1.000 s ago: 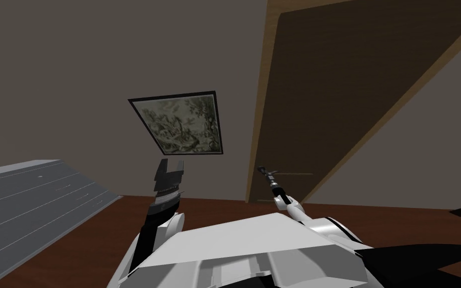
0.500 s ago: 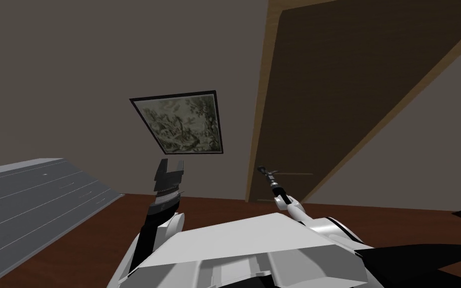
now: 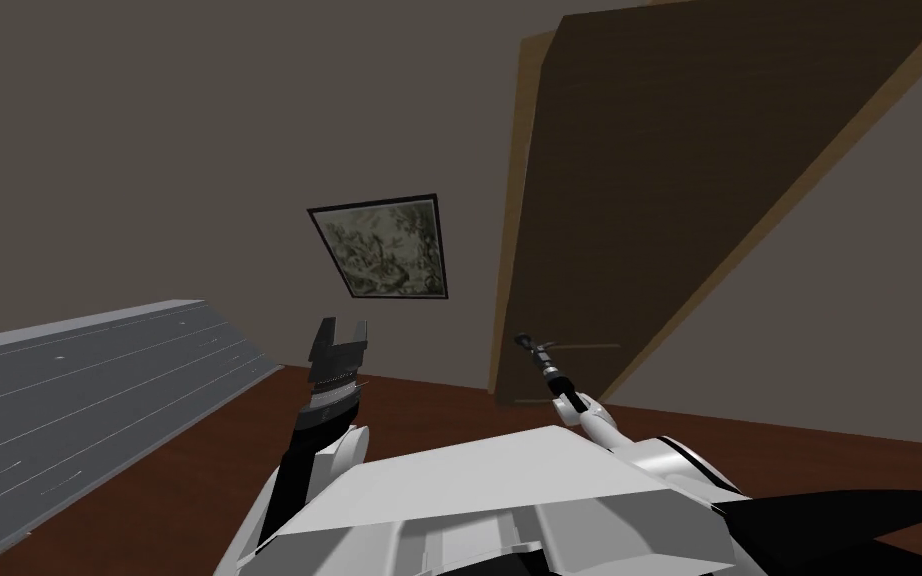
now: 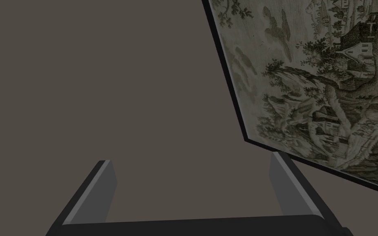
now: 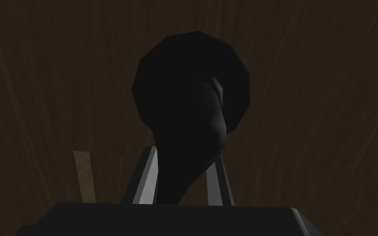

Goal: Pull the door open

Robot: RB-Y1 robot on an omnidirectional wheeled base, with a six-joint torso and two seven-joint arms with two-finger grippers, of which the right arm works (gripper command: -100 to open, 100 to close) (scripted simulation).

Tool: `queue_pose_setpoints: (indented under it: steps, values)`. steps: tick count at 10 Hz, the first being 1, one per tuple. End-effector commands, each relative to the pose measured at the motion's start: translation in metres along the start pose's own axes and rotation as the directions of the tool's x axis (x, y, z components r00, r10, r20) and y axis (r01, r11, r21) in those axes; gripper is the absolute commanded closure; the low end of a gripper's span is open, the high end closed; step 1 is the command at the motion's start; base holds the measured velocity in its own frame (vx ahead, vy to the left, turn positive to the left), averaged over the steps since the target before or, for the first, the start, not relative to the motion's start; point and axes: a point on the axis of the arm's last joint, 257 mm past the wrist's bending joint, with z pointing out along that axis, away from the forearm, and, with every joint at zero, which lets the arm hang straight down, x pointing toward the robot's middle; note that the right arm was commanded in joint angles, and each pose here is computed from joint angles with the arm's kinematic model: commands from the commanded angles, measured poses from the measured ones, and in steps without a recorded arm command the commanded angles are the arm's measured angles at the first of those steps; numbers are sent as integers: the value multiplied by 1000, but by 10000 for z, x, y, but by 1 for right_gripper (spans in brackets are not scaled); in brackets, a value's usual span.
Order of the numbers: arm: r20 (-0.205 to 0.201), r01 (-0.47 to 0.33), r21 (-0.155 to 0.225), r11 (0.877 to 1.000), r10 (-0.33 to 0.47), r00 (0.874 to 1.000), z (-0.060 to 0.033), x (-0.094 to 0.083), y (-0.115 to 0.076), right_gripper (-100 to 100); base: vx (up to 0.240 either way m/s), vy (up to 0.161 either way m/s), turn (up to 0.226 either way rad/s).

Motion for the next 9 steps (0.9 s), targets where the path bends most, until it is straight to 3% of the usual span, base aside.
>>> queue_pose_setpoints:
  steps: [1, 3, 4, 9]
  values:
    - [-24, 0, -6, 1000, 0, 1000, -32, 10, 15, 100, -194, -57, 93]
    - [-49, 0, -6, 1000, 0, 999, -66, 31, 17, 100, -224, -94, 109]
    - [-44, -3, -2, 1000, 3, 999, -60, 47, -1, 100, -97, -41, 37]
    - [-137, -1, -16, 1000, -1, 991, -266, 92, 14, 100, -182, -67, 93]
